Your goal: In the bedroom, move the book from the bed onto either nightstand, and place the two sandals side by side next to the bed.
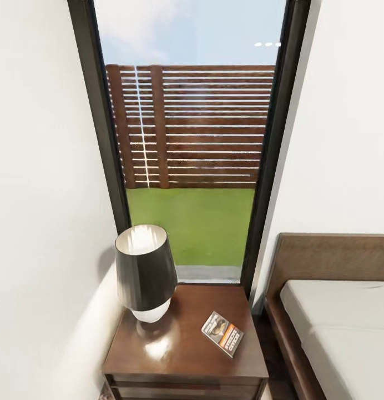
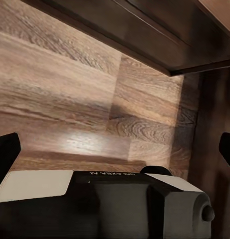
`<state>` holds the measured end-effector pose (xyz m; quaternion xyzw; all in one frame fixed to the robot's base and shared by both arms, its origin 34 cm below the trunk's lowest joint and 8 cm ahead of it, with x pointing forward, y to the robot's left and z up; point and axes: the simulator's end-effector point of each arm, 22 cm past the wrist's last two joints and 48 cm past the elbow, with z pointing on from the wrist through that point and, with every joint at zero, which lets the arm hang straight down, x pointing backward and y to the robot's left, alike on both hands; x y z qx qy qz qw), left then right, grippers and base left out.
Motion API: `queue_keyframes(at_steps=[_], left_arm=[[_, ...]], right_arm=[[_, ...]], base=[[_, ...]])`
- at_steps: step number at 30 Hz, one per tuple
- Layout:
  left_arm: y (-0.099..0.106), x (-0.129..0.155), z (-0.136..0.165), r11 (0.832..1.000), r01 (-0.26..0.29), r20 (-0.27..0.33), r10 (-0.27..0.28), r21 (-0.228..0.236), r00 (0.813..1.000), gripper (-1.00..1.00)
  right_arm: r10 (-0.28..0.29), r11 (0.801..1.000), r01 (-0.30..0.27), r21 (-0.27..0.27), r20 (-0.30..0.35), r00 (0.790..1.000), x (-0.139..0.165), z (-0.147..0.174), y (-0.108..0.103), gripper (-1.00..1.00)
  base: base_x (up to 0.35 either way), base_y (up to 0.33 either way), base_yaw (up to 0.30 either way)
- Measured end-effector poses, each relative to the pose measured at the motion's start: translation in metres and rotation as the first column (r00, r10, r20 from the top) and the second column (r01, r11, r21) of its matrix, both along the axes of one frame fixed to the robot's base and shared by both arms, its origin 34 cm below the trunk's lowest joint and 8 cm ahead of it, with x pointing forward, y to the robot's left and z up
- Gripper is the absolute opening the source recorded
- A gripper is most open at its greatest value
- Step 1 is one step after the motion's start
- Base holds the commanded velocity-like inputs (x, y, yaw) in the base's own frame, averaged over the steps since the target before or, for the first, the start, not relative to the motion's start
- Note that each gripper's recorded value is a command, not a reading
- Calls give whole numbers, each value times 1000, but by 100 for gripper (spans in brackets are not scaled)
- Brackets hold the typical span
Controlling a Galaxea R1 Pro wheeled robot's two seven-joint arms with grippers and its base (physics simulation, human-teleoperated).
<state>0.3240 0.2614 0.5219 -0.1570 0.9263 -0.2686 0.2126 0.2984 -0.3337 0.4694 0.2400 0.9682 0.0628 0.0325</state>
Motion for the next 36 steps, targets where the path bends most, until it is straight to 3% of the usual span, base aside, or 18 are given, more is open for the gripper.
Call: queue_keyframes(at_steps=[13, 21, 31, 36], left_arm=[[27, -37, -8, 988, -50, -102, 66, 148, 993, 100], [49, -64, -11, 963, -73, -167, 119, 258, 979, 100], [63, -100, -8, 934, -52, -238, 144, 354, 961, 100], [58, -114, -5, 926, -22, -268, 132, 377, 954, 100]], right_arm=[[96, 995, -96, -7, -34, 995, -33, 14, 14, 100], [110, 994, -110, -8, -38, 993, -35, 25, 17, 100], [112, 994, -113, -9, -37, 993, -36, 40, 17, 100], [113, 994, -113, -10, -36, 993, -36, 48, 17, 100]], base=[[0, 0, 0], [0, 0, 0], [0, 0, 0], [0, 0, 0]])
